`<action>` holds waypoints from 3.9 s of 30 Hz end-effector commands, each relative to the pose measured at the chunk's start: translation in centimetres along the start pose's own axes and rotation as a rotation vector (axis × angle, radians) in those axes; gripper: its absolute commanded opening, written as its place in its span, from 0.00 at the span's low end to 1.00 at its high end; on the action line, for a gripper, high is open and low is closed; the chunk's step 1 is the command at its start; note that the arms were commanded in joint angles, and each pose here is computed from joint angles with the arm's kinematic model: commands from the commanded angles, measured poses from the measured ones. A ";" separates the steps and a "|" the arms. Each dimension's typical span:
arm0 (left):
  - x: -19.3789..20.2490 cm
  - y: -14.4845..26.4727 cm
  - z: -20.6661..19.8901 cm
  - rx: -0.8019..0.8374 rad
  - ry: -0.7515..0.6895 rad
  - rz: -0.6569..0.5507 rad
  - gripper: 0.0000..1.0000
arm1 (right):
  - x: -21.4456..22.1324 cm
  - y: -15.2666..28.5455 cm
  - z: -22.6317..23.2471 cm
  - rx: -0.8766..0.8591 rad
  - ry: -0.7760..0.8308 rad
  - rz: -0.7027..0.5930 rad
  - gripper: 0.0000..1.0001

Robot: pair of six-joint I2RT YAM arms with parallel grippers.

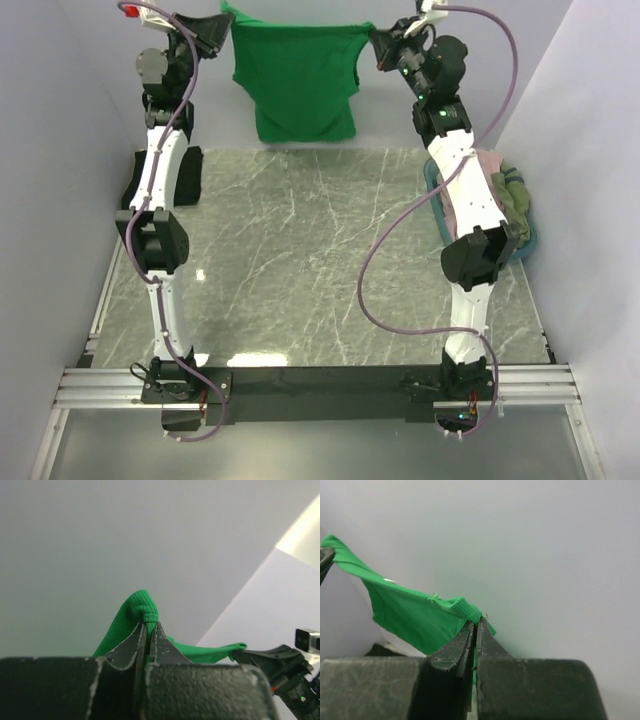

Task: Fold and stack the tank tops
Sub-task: Flatten the tank top out

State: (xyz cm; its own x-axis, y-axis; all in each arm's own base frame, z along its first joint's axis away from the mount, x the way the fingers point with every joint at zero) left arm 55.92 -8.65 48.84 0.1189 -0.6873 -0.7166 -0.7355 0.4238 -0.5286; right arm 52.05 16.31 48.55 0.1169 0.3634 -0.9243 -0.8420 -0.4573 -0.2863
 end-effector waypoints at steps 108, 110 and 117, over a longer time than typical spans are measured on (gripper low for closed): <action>24.8 41.6 1.8 -1.454 0.364 0.886 0.01 | 33.9 38.1 2.9 0.966 -0.486 0.863 0.00; 24.0 42.3 1.7 -1.475 0.365 0.878 0.01 | 34.1 39.1 3.6 0.947 -0.546 0.873 0.00; 21.1 44.0 3.6 -1.551 0.364 0.835 0.01 | 34.2 41.1 10.9 0.788 -0.686 0.857 0.04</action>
State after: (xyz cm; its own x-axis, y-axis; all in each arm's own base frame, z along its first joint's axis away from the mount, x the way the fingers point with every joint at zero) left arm 28.66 -4.90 8.53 -0.5857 -0.7642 -0.2700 -0.4487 0.0284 0.8932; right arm 17.06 16.65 6.94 -0.7023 0.5909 -0.3970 -0.6015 -0.1944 0.7749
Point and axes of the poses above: each gripper's point midway between its finger pads, its own y axis back along the fingers, its own z axis along the line the jaws close on, x = y × z, the point moved 7 cm from there along y, back along the fingers, and after that the axes turned 9 degrees about -y, right-handed, at the moved point
